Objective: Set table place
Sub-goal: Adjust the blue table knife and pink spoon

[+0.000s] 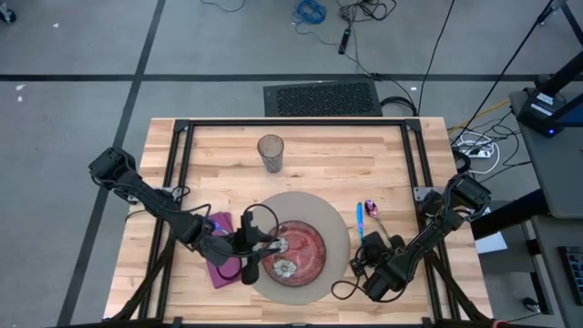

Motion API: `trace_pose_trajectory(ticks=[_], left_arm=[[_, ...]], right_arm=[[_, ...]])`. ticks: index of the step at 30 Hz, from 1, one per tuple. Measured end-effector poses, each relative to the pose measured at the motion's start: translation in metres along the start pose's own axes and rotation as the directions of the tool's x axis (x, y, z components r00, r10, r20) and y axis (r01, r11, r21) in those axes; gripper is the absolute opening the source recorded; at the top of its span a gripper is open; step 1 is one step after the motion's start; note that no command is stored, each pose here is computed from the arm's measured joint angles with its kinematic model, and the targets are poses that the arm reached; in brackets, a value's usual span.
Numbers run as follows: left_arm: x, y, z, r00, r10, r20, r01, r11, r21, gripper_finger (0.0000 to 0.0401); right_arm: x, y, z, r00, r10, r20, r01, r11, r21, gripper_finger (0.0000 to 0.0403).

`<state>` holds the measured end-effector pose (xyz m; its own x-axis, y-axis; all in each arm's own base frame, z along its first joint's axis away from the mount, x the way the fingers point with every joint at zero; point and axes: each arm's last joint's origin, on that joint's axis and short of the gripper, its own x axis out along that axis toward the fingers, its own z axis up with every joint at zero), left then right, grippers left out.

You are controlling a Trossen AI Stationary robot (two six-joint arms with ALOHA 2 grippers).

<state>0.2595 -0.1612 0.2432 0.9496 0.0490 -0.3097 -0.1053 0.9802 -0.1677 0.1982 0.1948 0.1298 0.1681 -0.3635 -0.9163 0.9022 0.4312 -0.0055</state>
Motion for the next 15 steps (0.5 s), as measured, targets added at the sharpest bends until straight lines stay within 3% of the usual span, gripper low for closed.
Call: trace_pose_trajectory(ticks=[9,15], left_arm=[[-0.001,-0.001,-0.001,1.0,-0.003,-0.005,0.003,1.0,0.005,0.0107],[-0.001,-0.001,-0.001,1.0,-0.003,-0.004,0.003,1.0,0.005,0.0107]], right_arm=[[-0.024,-0.016,0.013,0.97,-0.217,0.113,0.222,0.974,-0.041,0.0],[-0.015,-0.033,0.014,0.931,-0.357,0.074,0.36,0.932,-0.035,0.0]])
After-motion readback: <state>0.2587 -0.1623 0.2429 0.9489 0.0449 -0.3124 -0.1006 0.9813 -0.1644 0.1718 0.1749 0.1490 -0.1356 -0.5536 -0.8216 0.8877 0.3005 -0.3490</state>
